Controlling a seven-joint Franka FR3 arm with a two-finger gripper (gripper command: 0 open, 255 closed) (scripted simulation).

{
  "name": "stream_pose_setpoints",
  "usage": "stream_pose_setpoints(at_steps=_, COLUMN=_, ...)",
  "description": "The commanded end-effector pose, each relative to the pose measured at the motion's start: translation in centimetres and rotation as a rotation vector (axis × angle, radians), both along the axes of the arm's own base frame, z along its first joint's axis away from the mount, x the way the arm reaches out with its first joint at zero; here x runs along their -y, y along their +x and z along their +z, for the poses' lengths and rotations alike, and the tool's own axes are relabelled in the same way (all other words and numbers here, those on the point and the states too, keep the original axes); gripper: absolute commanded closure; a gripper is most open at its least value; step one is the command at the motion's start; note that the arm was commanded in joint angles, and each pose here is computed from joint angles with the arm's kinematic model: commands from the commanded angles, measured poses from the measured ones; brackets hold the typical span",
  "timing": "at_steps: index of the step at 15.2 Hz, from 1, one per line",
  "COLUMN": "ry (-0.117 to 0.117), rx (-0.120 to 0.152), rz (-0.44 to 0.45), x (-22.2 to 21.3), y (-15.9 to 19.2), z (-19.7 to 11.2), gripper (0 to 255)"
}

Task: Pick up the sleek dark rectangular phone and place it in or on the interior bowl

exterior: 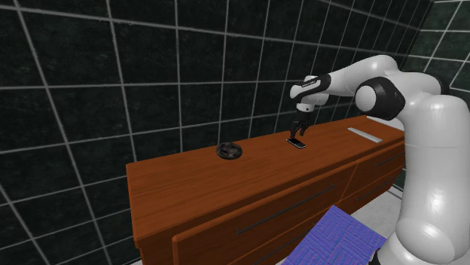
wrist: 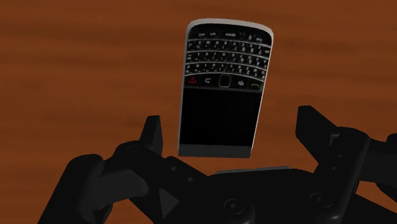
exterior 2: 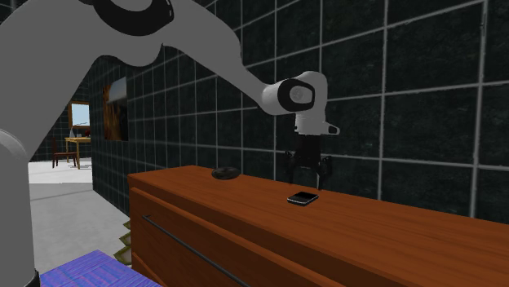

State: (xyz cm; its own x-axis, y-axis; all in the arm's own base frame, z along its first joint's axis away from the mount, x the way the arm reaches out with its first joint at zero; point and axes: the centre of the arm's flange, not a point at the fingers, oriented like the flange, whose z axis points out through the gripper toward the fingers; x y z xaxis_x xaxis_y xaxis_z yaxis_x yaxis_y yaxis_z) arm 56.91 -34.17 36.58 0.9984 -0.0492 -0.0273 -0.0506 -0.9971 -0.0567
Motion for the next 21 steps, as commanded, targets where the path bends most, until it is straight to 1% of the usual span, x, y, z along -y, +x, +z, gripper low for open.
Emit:
stream_pose_setpoints(at_steps=1, ry=0.001, rx=0.000, rz=0.000, x=0.1, y=0.1, z=-1.1, gripper=0)
stream_pose_setpoints(at_steps=6, ry=0.001, rx=0.000, rz=0.000, x=0.0, y=0.0, z=-3.5, gripper=0)
stream_pose_setpoints(at_steps=13, ry=0.001, rx=0.000, rz=0.000, x=0.0, y=0.0, z=-3.5, gripper=0)
stream_pose_setpoints(at_steps=14, ry=0.001, rx=0.000, rz=0.000, x=0.0, y=0.0, z=-3.5, gripper=255)
stream_pose_setpoints(at_steps=21, ry=0.001, rx=0.000, rz=0.000, x=0.0, y=0.0, z=-3.5, gripper=255)
